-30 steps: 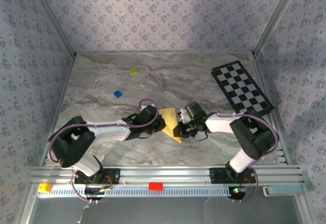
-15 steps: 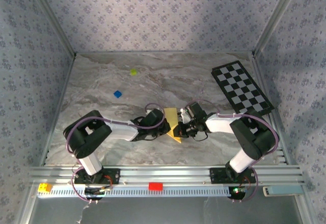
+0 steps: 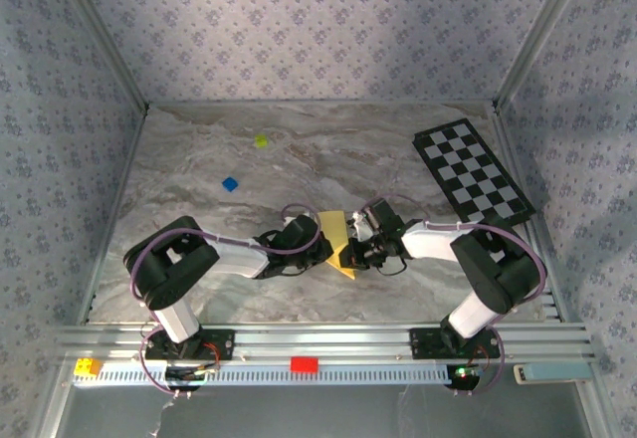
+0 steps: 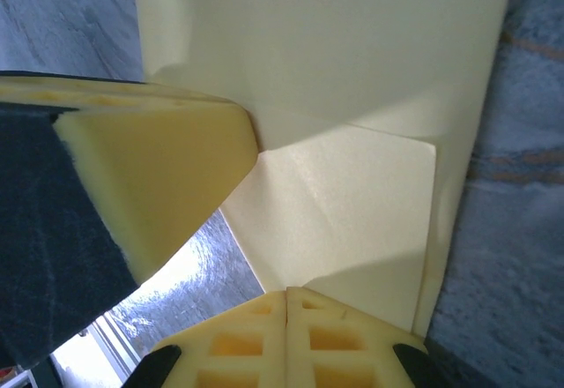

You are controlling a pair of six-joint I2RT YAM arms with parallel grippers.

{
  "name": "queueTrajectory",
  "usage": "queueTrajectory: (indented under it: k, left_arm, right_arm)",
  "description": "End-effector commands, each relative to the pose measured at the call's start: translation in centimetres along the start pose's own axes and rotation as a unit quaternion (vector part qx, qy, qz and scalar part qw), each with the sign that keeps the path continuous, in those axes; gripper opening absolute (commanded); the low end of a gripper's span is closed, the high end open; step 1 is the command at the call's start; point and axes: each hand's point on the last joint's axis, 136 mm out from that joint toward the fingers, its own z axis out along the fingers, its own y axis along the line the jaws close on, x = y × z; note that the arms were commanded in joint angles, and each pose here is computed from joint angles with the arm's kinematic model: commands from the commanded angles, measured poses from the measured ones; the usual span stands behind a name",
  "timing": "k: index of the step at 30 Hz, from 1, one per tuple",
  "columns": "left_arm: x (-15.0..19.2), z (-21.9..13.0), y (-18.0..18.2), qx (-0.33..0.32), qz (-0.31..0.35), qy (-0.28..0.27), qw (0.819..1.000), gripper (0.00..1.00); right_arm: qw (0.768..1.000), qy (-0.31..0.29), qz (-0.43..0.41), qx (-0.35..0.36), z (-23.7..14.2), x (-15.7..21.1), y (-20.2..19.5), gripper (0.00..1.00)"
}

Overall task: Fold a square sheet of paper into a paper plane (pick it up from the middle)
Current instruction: Third fold the triangle at the center of the table.

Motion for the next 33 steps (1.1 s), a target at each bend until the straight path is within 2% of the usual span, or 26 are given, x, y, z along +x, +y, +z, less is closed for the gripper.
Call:
queueTrajectory:
  k: [1,10,22,33]
  left_arm:
    - [1.4,0.1,5.7,-0.101,-0.002,0.019,0.995,0.0]
    - [1.4,0.0,5.9,-0.106,0.0,0.019,0.994,0.0]
    - [1.5,0.0,6.2,-0.112,0.002,0.02,0.994,0.0]
    - [1.5,-0.1,6.3,-0.116,0.002,0.022,0.993,0.0]
  right_arm:
    - [1.0,0.014,0.012,0.02,-0.6,0.9,-0.2,0.0]
    - [1.0,0.017,-0.015,-0.018,-1.0,1.0,1.7,0.03]
    - [0.999,0.04,0.013,0.026,0.3,3.4,-2.0,0.04]
    - [1.0,0.013,-0.012,-0.014,-1.7,1.9,1.2,0.05]
